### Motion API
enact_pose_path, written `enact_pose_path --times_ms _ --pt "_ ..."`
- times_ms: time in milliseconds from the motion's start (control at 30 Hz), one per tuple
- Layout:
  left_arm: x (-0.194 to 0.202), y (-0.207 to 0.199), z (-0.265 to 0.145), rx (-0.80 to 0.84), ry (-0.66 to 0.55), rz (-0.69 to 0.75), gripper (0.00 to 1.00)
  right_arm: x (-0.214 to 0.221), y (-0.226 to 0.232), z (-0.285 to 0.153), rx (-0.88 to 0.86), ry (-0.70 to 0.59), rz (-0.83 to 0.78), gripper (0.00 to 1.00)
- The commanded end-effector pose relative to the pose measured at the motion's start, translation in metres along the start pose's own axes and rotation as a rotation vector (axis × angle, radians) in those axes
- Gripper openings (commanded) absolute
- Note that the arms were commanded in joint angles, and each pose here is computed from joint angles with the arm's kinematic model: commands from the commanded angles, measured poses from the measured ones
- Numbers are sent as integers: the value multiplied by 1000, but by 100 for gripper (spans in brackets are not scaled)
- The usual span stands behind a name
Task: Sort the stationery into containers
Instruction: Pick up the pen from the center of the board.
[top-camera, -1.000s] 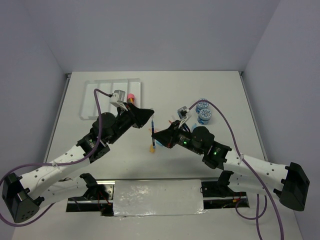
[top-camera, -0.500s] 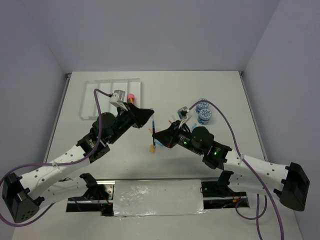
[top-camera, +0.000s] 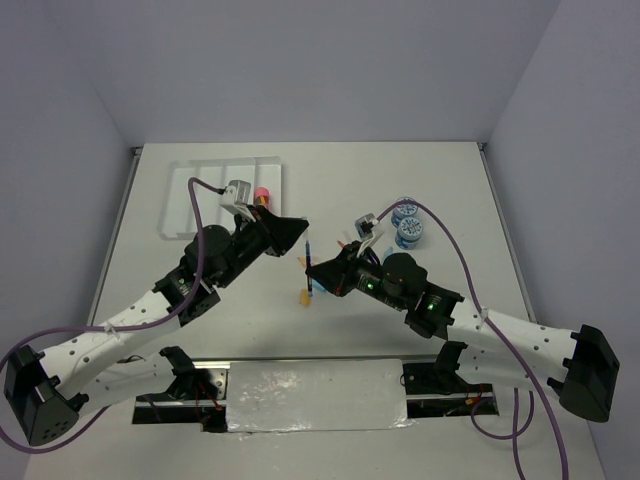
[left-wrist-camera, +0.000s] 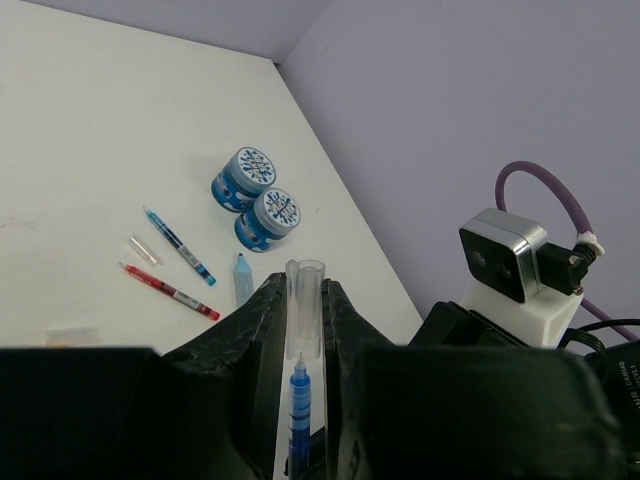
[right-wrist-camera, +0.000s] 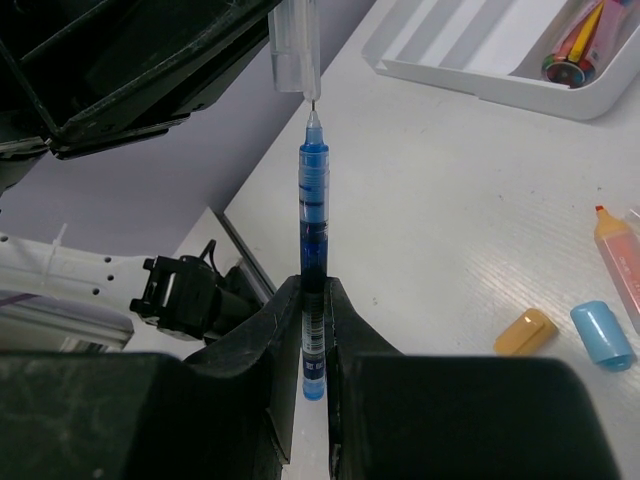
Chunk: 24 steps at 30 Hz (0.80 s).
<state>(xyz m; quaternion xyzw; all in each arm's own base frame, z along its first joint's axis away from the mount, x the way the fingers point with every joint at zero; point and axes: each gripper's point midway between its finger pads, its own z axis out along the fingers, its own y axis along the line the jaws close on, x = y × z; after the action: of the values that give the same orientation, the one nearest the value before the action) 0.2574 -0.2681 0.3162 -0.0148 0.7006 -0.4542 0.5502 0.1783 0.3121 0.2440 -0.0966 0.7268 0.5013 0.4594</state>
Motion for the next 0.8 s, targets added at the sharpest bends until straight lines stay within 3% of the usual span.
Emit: enact_pose_path --times_ms 0,767 --pt "-10 -10 1 46 -42 16 5 -23 18 1 -33 -59 -18 0" --pt "4 -10 0 68 6 16 4 -44 18 7 21 -92 -70 0"
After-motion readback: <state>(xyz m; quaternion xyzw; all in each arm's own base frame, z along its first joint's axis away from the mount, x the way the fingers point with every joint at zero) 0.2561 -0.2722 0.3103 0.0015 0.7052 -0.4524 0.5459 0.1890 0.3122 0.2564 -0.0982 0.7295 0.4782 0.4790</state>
